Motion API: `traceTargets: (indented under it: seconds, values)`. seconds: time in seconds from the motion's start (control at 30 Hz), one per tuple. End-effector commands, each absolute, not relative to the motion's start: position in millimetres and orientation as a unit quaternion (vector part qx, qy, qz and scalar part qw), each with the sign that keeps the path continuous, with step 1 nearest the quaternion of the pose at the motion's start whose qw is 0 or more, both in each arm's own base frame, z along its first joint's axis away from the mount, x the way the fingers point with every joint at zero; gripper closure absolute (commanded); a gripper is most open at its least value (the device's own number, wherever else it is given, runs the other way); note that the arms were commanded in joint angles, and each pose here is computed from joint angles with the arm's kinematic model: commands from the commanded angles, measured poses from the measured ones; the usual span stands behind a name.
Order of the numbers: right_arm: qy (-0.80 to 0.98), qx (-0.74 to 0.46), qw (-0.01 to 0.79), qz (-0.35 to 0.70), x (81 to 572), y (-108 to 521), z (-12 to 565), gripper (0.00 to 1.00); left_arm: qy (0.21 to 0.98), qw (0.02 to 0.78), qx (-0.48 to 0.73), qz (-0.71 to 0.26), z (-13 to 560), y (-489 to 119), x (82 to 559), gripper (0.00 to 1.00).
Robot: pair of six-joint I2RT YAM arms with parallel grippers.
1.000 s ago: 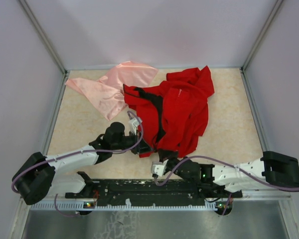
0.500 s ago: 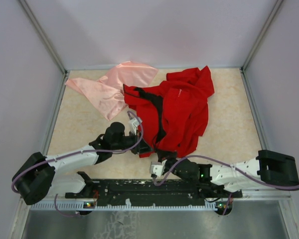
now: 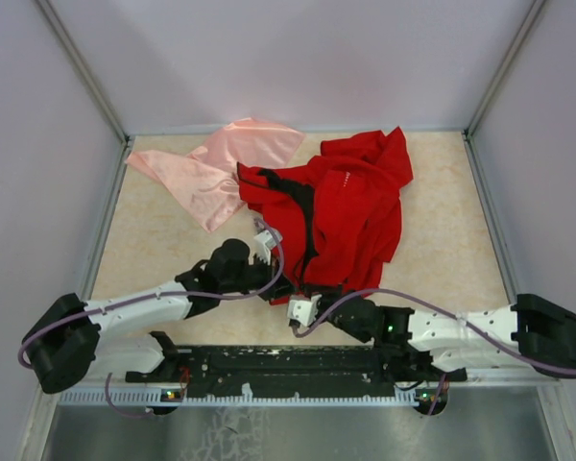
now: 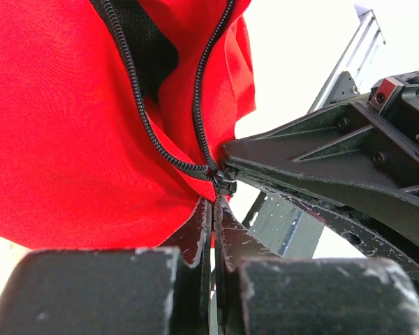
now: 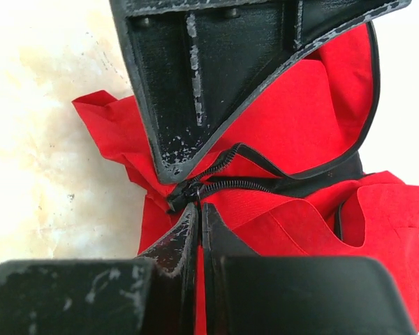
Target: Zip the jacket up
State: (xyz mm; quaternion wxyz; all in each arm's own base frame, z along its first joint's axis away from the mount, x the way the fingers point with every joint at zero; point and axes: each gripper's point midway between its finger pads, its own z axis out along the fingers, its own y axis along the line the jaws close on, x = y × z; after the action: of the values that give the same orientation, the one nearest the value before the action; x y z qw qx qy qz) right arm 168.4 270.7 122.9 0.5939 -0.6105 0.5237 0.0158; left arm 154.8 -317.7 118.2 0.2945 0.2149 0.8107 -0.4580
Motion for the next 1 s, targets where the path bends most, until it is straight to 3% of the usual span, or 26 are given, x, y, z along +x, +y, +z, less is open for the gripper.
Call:
traceTargets:
  seconds: [0.0,0.17,0.37,0.73,0.97]
  values:
    - [0.556,-0.542,0.630,0.014,192.5,273.8,164.5,1.00,0.831,0.251,0.249,-0.430,96.4,-309.6,128.9,1.00]
    - [0.580,-0.525,0.623,0.016,199.9,273.6,167.0,1.00,0.841,0.253,0.251,-0.408,87.7,-300.6,127.4,1.00]
    - [0.555,-0.557,0.611,0.096,179.6,301.9,162.3,1.00,0.851,0.283,0.209,-0.390,92.8,-291.0,139.8,1.00]
    - [0.570,-0.560,0.569,0.196,158.7,343.6,150.9,1.00,0.831,0.367,0.038,-0.416,128.0,-255.0,158.5,0.58]
    - [0.572,-0.540,0.572,0.232,154.9,356.8,159.1,1.00,0.832,0.361,0.007,-0.421,120.8,-245.7,154.6,0.53]
